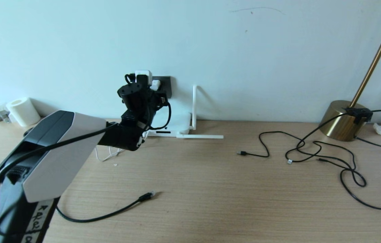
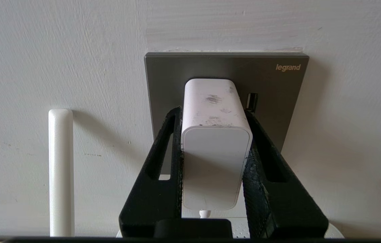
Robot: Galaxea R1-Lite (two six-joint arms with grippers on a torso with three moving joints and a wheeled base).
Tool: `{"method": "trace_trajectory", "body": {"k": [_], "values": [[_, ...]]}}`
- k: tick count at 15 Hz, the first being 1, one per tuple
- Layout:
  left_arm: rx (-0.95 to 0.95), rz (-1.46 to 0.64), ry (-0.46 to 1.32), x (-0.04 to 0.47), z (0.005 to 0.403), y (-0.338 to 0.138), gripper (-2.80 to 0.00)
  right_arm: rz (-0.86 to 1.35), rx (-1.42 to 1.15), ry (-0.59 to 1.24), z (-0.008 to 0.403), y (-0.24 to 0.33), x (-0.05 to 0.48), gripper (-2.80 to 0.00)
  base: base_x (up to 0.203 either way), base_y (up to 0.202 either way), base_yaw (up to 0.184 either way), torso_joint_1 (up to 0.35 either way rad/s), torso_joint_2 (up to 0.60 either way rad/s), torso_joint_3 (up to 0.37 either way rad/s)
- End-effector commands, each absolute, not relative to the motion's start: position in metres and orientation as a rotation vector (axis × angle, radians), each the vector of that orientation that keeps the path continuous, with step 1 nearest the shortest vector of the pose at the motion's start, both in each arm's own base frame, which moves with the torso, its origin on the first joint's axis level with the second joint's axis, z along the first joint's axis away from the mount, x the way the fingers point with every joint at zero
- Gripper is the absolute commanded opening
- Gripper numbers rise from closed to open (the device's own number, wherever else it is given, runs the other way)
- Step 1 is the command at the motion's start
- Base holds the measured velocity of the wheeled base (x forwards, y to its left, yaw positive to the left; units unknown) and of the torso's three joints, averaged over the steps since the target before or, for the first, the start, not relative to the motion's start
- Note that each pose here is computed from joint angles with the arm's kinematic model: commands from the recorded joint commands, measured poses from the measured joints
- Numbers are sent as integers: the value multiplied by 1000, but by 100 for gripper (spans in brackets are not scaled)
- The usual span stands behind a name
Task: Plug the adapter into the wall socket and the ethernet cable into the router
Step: Plug plug into socket
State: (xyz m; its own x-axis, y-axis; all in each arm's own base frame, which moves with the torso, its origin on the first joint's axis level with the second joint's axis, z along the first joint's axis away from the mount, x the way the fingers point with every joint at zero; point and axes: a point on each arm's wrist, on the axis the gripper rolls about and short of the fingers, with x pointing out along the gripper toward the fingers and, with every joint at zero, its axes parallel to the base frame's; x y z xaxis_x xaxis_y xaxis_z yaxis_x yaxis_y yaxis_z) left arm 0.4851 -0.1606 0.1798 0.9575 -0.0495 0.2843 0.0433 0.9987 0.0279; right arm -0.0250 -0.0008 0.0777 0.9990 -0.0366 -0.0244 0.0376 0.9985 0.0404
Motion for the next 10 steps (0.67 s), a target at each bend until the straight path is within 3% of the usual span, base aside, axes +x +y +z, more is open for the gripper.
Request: {"method": "trace_trajectory", "body": {"k": [1, 10], "values": [[17, -38, -298, 489, 177, -162, -280, -37, 41, 24, 78, -1, -25, -280, 0, 0, 0, 0, 0, 0], [19, -40, -298, 488, 178, -162, -280, -37, 42, 22, 78, -1, -25, -280, 0, 0, 0, 0, 0, 0]]}}
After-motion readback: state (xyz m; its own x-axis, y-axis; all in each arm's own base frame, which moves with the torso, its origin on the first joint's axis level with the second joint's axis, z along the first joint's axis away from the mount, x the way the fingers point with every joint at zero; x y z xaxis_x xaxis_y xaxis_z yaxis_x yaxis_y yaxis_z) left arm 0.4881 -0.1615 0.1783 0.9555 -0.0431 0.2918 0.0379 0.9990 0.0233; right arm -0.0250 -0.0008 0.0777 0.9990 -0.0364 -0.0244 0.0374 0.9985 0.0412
